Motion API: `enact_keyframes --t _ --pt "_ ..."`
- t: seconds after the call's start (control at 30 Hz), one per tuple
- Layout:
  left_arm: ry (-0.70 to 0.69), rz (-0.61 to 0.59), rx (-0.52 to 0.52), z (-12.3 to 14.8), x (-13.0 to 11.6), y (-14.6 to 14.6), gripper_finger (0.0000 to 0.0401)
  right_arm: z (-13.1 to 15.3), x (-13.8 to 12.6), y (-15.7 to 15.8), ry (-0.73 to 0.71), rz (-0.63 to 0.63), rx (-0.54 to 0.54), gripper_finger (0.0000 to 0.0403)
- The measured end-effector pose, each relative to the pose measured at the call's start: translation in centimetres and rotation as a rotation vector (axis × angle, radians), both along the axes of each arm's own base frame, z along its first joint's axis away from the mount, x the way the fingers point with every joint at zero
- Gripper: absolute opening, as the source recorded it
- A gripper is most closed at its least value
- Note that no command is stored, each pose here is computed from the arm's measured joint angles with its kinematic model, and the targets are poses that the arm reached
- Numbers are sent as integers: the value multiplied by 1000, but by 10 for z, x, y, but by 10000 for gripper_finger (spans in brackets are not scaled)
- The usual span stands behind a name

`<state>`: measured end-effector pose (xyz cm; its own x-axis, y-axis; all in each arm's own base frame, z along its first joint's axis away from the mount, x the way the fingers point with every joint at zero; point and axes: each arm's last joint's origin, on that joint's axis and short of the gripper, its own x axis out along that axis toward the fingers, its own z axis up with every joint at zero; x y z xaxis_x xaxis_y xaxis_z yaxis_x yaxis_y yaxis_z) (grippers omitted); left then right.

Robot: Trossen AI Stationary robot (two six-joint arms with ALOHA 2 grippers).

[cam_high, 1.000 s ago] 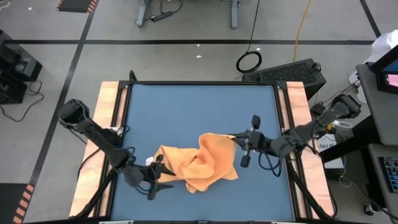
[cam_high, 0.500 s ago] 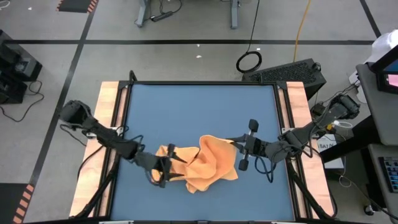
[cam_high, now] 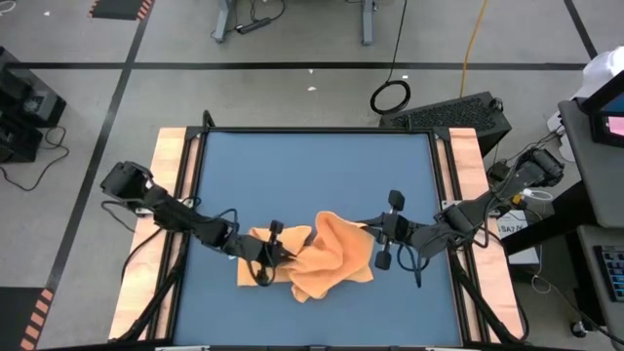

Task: Roll towel
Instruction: Roll the yellow towel

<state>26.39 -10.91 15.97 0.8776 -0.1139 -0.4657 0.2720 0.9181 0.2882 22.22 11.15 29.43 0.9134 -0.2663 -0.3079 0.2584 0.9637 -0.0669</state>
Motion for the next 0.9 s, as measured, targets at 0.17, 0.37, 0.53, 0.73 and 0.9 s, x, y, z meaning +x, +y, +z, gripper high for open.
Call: enact_keyframes --t 0.17,0.37,0.53,0.73,0.9 --pt "-88 102 39 34 -16 4 10 -9 -5 -1 58 -42 64 0" --pt "-216 256 75 78 -46 16 10 -20 -16 6 160 -16 187 0" --pt "-277 339 71 95 -57 27 10 -22 -24 14 175 -7 224 0" --pt "-295 529 206 98 -58 40 11 -19 -22 6 99 -152 -20 0" --pt "-260 634 283 97 -51 68 11 -20 -14 -16 181 -229 -226 0"
